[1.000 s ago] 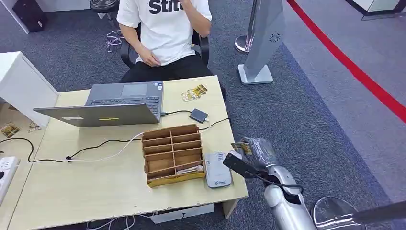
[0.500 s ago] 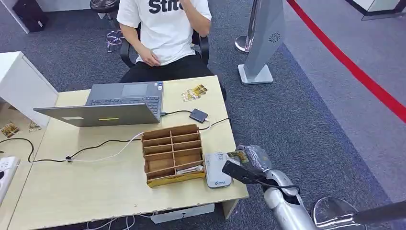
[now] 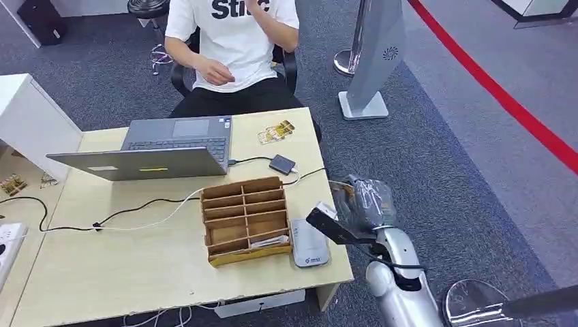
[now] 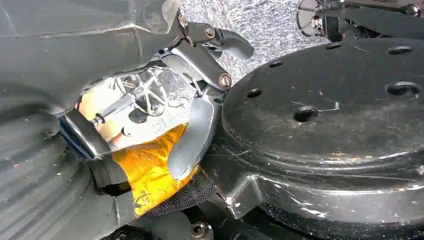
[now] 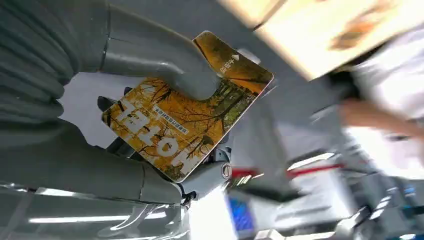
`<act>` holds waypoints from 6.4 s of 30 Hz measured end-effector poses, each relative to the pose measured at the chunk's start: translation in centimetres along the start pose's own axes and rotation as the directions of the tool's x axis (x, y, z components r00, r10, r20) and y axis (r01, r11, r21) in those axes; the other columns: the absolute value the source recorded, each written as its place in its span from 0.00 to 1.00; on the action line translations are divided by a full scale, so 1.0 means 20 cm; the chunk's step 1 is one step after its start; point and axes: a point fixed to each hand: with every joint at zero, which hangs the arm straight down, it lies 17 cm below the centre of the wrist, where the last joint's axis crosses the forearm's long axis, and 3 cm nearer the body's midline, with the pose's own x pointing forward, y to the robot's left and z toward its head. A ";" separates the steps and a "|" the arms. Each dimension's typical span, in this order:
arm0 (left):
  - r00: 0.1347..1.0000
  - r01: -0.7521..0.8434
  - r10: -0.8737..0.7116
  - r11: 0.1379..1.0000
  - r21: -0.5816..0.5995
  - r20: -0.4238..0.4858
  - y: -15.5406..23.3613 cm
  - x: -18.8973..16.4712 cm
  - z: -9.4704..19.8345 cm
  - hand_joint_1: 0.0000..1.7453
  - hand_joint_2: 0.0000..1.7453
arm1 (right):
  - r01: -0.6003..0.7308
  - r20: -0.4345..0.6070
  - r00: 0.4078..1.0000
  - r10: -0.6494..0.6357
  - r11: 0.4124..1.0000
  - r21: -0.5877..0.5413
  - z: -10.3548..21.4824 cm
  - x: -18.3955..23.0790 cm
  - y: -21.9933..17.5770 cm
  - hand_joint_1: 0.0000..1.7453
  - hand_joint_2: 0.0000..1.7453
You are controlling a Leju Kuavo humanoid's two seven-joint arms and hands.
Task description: Pass the card to the sensor for recognition and then transmit it.
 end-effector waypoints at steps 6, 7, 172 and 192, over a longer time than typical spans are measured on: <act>0.998 0.063 -0.063 0.997 -0.050 0.002 0.02 0.03 0.02 0.00 1.00 | 0.492 0.475 0.688 -0.549 0.834 0.252 -0.12 1.22 -0.30 1.00 1.00; 0.997 0.075 -0.075 0.996 -0.055 0.000 0.03 0.04 0.02 0.00 1.00 | 0.479 0.499 0.677 -0.541 0.839 0.258 -0.16 1.33 -0.35 1.00 1.00; 0.996 0.087 -0.087 0.996 -0.009 0.005 0.02 0.05 0.00 0.00 1.00 | 0.007 0.532 0.843 0.079 0.988 -0.157 0.27 1.20 -0.01 1.00 1.00; 0.961 0.275 -0.276 0.959 -0.071 -0.006 0.08 0.10 0.03 0.00 1.00 | 0.045 0.590 0.807 -0.001 0.997 -0.060 -0.46 1.60 -0.52 1.00 1.00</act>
